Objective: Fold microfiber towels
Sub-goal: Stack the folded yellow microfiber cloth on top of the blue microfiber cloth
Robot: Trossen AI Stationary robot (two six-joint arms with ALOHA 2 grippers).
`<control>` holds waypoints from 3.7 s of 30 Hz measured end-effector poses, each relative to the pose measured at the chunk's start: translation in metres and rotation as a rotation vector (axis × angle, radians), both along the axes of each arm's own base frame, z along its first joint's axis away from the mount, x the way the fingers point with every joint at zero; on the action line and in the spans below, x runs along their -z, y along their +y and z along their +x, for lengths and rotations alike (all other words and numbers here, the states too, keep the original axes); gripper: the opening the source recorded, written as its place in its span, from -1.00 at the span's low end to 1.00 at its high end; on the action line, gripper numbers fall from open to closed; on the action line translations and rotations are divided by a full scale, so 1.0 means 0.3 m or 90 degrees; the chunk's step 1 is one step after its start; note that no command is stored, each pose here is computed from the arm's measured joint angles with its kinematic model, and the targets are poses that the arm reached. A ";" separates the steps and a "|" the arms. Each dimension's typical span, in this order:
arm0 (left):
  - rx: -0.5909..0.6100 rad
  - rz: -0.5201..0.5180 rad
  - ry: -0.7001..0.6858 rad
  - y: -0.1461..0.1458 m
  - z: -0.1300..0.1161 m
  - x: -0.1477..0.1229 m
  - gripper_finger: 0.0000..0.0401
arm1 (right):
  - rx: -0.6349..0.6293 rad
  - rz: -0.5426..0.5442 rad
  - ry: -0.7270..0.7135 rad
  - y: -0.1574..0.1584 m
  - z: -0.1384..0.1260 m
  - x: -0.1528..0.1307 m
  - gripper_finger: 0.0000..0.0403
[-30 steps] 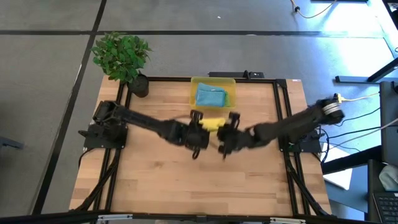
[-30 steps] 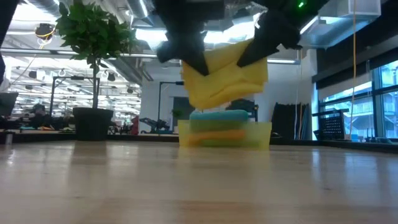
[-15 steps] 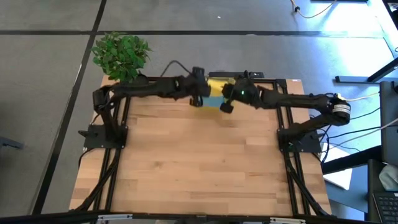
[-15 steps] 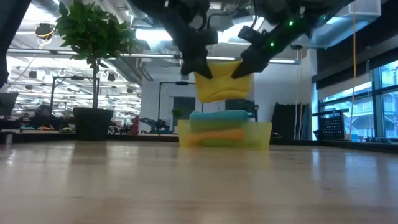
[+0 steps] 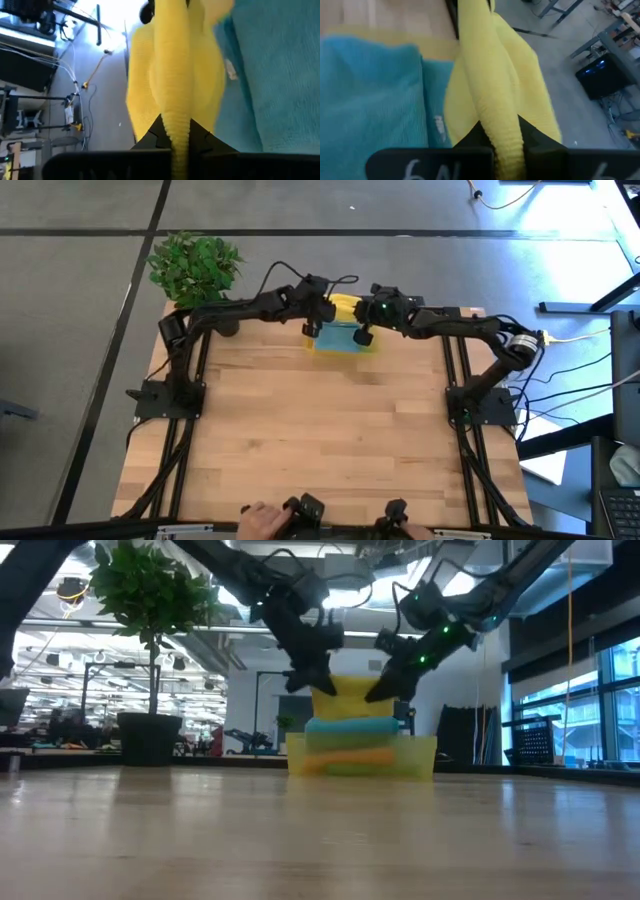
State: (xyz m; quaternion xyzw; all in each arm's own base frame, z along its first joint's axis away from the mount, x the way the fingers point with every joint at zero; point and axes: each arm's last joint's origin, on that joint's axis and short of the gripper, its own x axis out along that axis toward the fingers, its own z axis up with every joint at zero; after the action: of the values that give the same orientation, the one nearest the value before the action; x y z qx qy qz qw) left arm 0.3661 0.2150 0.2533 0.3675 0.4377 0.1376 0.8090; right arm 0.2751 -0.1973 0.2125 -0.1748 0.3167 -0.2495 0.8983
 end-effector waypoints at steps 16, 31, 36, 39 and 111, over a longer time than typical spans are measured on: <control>-0.030 0.092 0.110 -0.119 0.072 0.062 -1.00 | 0.021 -0.130 0.132 0.039 0.062 0.067 -0.92; 0.014 0.085 0.168 -0.250 0.054 0.222 -0.98 | -0.052 -0.112 0.233 0.189 0.110 0.116 -0.87; 0.019 0.085 0.172 -0.290 0.060 0.224 -0.90 | -0.071 -0.117 0.243 0.225 0.121 0.118 -0.84; 0.033 0.094 0.178 -0.310 0.064 0.220 -0.88 | -0.070 -0.121 0.255 0.238 0.122 0.120 -0.89; 0.005 -0.355 -0.374 -0.168 -0.063 0.427 -0.60 | -0.103 0.214 -0.234 0.088 -0.052 0.353 -0.65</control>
State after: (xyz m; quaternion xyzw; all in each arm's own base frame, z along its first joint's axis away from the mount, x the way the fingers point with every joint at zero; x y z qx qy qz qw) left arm 0.3472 0.1645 0.1250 0.0804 0.2070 0.1100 0.9688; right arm 0.2597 -0.1708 0.1067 0.0002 0.1701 -0.1485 0.9742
